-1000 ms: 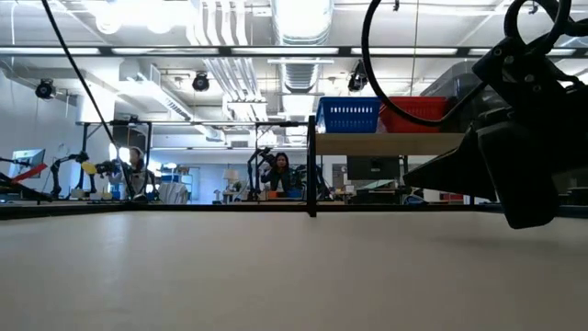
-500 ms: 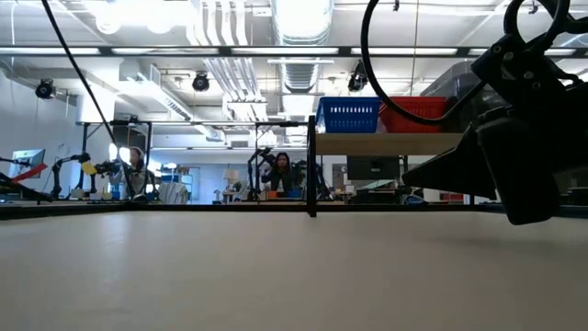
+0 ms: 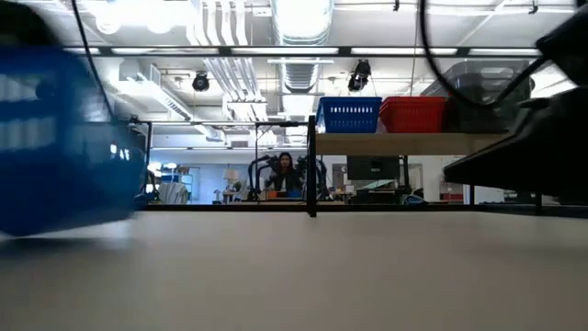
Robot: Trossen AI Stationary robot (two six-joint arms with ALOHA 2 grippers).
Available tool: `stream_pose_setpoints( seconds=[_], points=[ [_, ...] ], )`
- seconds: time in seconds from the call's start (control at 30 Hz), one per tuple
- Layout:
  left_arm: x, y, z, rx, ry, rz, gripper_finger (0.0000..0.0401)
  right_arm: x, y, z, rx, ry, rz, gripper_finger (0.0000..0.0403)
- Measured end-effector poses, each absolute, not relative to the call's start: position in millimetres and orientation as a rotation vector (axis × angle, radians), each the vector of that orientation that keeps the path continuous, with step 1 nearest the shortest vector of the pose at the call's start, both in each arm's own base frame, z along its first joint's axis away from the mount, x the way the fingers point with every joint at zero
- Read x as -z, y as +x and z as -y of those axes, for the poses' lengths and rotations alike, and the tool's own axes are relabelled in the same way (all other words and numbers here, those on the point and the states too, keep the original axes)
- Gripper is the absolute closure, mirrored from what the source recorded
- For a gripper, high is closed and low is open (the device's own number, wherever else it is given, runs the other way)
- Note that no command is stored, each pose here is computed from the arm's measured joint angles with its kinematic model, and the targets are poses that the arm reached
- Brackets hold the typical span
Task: Stack baskets on shelf by color
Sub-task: Stack the blue bin on the other blue bin on the shelf
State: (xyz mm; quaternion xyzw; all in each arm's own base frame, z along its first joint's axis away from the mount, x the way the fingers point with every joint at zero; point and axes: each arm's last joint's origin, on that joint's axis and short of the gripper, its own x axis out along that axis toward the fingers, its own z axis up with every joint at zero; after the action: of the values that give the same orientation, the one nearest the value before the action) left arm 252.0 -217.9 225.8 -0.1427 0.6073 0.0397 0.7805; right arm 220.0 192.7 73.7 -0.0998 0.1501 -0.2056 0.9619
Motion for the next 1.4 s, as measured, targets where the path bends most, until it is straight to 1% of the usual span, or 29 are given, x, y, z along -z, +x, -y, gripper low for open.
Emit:
stream_pose_setpoints(
  seconds=[0.1,0.23,0.33,0.43,0.5,0.63,0.73,0.8,0.87,0.97,1.03,1.1,1.3,1.4],
  points=[
    [-246.4,278.1,199.6,0.026,-0.212,-1.247,0.0401,-73.7,214.5,-198.8,0.39,-0.196,-0.299,0.0394],
    [-284.3,308.5,174.6,0.163,-0.077,-1.113,0.0401,-73.7,213.2,-200.1,0.393,-0.149,-0.287,0.0394],
    [-312.2,326.1,154.3,0.205,0.054,-0.993,0.0401,-73.8,213.4,-199.9,0.396,-0.136,-0.285,0.0394],
    [-337.0,341.3,129.8,0.156,0.201,-0.871,0.0401,-73.9,213.4,-199.6,0.407,-0.139,-0.278,0.0394],
    [-352.3,351.1,108.3,0.1,0.259,-0.805,0.0401,-74.2,213.2,-199.1,0.424,-0.144,-0.268,0.0394],
    [-382.2,364.5,51.8,-0.013,0.326,-0.721,0.0401,-75.0,213.0,-198.0,0.464,-0.147,-0.243,0.0394],
    [-399.9,367.0,3.9,-0.117,0.346,-0.686,0.0401,-75.1,214.1,-196.6,0.477,-0.12,-0.234,0.0394],
    [-405.1,371.3,-24.9,-0.164,0.364,-0.654,0.0401,-75.1,215.0,-195.6,0.484,-0.104,-0.231,0.0394],
    [-408.3,373.6,-47.6,-0.149,0.38,-0.612,0.0401,-75.1,216.0,-194.5,0.489,-0.102,-0.231,0.0394],
    [-405.8,385.3,-69.3,-0.145,0.395,-0.539,0.0401,-75.1,217.8,-192.5,0.5,-0.101,-0.23,0.0394],
    [-396.4,391.0,-81.7,-0.159,0.401,-0.565,0.0401,-75.0,219.9,-190.2,0.511,-0.095,-0.229,0.0394],
    [-389.6,399.5,-90.2,-0.172,0.421,-0.554,0.0401,-75.0,222.1,-187.6,0.525,-0.079,-0.226,0.0394],
    [-364.2,411.5,-99.8,-0.162,0.416,-0.644,0.0401,-74.8,227.0,-182.3,0.546,-0.038,-0.222,0.0394],
    [-356.4,416.7,-102.2,-0.163,0.416,-0.658,0.0401,-74.8,227.4,-182.0,0.547,-0.037,-0.223,0.0394]
  ],
)
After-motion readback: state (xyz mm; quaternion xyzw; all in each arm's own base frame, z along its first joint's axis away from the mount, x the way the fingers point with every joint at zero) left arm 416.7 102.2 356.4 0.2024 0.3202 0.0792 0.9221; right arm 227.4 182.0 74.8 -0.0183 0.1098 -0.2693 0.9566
